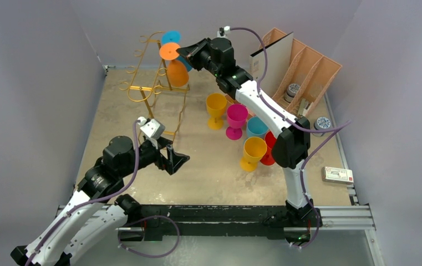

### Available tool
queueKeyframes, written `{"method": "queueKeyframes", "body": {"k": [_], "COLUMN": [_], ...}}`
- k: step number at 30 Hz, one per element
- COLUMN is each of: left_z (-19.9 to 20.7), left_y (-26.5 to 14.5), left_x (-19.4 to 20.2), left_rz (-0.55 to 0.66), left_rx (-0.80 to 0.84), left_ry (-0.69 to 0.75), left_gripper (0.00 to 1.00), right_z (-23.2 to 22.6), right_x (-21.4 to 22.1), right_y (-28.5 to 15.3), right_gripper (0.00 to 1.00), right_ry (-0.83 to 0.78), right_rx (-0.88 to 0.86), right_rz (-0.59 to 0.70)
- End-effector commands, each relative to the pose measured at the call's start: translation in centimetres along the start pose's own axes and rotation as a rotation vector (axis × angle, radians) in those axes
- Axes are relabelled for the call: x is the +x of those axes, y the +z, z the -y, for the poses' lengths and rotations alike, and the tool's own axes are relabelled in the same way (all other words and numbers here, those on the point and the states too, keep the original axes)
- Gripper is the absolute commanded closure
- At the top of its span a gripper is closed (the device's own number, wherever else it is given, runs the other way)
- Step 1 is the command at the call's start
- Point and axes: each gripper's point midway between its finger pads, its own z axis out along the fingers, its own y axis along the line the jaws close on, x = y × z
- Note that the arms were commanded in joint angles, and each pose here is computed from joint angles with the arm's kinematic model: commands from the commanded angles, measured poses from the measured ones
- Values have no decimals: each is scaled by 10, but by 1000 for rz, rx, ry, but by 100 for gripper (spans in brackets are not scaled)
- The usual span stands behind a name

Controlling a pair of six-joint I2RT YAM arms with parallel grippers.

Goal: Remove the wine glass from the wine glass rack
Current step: Pick up the wine glass from the wine rack.

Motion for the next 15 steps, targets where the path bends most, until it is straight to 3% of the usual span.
{"method": "queueKeyframes", "body": {"k": [1,15], "left_z": [1,1], "left_y": [-2,-2], "left_x": [-8,-8], "left_rz": [32,32], "left_rx": [-2,1], "left_ry": [-2,-2], "left_gripper": [7,7], "right_z": [-45,-42], "right_x": [-25,-37], "right_y": [-18,-29], "right_gripper": [100,100], "right_ry": [-19,-24], "right_rx": [-95,-93], "right_rz": [68,89]}}
